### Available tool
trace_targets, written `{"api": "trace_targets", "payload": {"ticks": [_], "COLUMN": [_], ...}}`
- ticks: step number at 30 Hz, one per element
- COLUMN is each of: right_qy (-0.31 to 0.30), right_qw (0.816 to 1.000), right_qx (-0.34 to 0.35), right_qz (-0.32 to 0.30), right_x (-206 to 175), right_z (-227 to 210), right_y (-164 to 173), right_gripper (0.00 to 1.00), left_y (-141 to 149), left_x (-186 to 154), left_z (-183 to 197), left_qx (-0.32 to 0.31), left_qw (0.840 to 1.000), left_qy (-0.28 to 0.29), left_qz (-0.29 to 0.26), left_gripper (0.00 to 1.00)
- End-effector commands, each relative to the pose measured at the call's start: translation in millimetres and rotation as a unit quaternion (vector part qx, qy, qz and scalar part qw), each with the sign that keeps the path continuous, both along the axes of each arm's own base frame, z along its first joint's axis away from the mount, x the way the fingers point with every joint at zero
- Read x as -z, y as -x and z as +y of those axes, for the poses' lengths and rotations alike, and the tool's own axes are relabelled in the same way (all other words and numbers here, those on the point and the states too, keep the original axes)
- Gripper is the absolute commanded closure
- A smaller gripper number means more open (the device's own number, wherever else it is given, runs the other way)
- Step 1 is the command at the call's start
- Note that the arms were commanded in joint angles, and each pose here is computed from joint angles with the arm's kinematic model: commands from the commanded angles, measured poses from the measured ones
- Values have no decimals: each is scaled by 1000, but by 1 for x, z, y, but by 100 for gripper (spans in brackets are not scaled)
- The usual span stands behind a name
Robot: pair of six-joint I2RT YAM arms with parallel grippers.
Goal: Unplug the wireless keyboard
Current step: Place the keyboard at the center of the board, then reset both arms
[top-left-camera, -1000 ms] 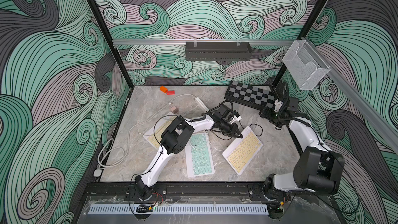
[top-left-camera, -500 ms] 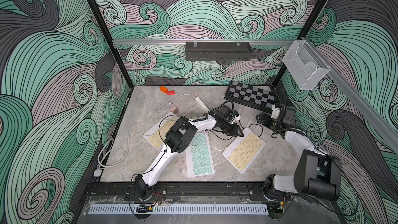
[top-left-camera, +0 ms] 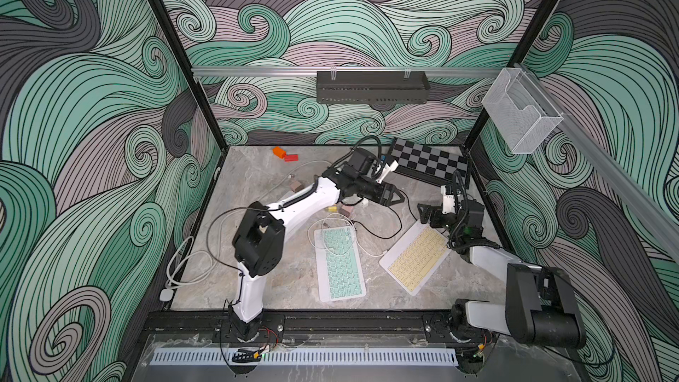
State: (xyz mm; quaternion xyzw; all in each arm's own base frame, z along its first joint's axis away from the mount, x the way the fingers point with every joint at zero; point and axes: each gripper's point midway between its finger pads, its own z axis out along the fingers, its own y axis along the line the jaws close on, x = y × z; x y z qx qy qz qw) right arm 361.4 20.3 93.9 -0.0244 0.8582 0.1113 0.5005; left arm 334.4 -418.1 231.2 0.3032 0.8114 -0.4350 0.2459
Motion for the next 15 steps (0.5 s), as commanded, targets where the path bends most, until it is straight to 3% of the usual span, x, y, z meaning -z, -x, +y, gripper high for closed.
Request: {"api": "trace_targets", "payload": {"ticks": [1, 5, 8, 11, 15], "right_qy": [57, 37, 50, 57, 57], "right_qw": [994, 995, 990, 992, 994], "right_qx": [-17, -20, -23, 0, 22], "right_qz": [-95, -90, -128, -111, -94], "right_x": [-28, -25, -7, -4, -1], "right_z": [2, 6, 13, 5, -2], "right_y": [-16, -28, -30, -27, -36], "right_gripper": [1, 1, 1, 1, 1], "left_y": [-17, -23, -28, -34, -43], "left_x": [1, 8, 15, 12, 21], "left_z": [52, 108, 156, 210, 290], "left_qx": [-58, -127, -199, -282, -404], "left_qw": [997, 987, 968, 931, 866], "left_qy": [-32, -68, -119, -174, -216], "left_qz": [-40, -68, -95, -152, -200], "left_gripper": [41, 30, 24, 22, 22]}}
